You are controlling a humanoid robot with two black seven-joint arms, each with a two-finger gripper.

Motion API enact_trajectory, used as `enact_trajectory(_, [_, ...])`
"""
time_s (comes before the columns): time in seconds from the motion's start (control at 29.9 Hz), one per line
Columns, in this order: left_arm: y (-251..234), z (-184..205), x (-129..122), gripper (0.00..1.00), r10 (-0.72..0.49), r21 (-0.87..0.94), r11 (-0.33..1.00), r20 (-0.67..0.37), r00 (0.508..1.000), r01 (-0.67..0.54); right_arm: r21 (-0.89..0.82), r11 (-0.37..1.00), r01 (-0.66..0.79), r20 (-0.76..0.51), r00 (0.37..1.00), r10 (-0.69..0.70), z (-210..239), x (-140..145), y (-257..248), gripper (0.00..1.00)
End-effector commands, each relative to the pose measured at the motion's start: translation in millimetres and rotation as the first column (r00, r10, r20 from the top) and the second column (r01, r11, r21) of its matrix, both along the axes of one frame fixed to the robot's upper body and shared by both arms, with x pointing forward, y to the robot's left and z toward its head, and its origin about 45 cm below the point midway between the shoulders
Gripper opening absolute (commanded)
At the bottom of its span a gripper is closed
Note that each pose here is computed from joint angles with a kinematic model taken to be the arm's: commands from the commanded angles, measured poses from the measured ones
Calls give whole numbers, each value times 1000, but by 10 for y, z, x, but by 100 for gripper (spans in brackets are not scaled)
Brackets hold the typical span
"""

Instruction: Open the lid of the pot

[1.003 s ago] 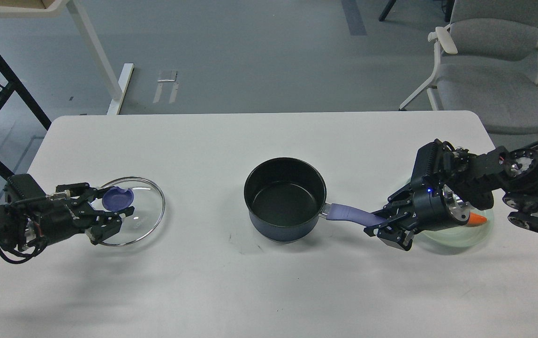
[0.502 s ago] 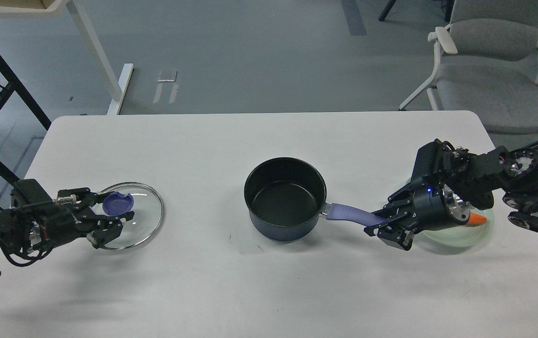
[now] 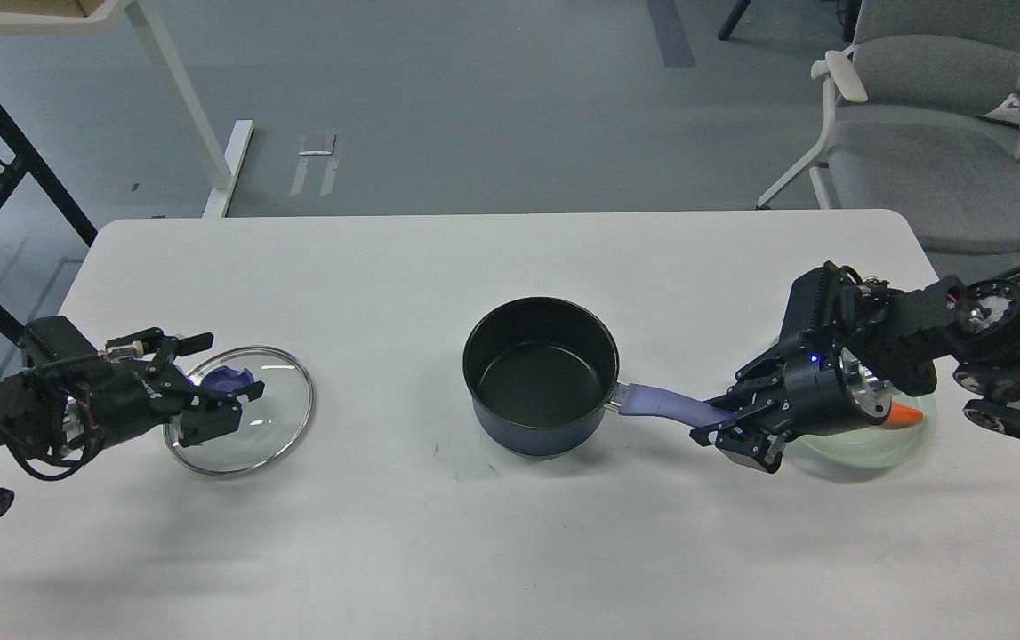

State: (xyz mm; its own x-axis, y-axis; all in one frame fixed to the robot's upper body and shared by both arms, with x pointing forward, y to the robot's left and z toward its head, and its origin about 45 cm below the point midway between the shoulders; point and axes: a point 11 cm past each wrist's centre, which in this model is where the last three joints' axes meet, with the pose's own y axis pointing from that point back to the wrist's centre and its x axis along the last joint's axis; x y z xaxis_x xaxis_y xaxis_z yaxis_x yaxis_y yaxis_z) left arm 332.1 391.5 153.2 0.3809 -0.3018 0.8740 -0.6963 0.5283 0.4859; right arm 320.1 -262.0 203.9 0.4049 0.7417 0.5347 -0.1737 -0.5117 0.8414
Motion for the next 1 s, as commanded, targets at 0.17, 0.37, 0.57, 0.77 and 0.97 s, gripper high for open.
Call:
enact_trajectory(0.17, [-101,588,385,99,218,-318,905,-219,951,-281,4,1000,6,1,1000,-6,13,7,-5,80])
enact_trajectory(0.37, [-71,750,457,99,265,-493,739,-414,871,-459,7,1000,30,32,999,-30,133,77,-80,97])
enact_trajectory(0.57, [-58,862,520,99,268,-601,592,-482,834,-537,163,974,160,34,985,-168,583,283,-43,97])
enact_trajectory(0.77, [-15,976,611,99,235,-721,263,-596,767,-641,485,795,364,-105,927,-361,1095,479,77,97])
enact_trajectory(0.97, [-36,974,673,99,188,-737,42,-657,730,-674,680,386,624,-398,755,-520,1126,666,-45,98])
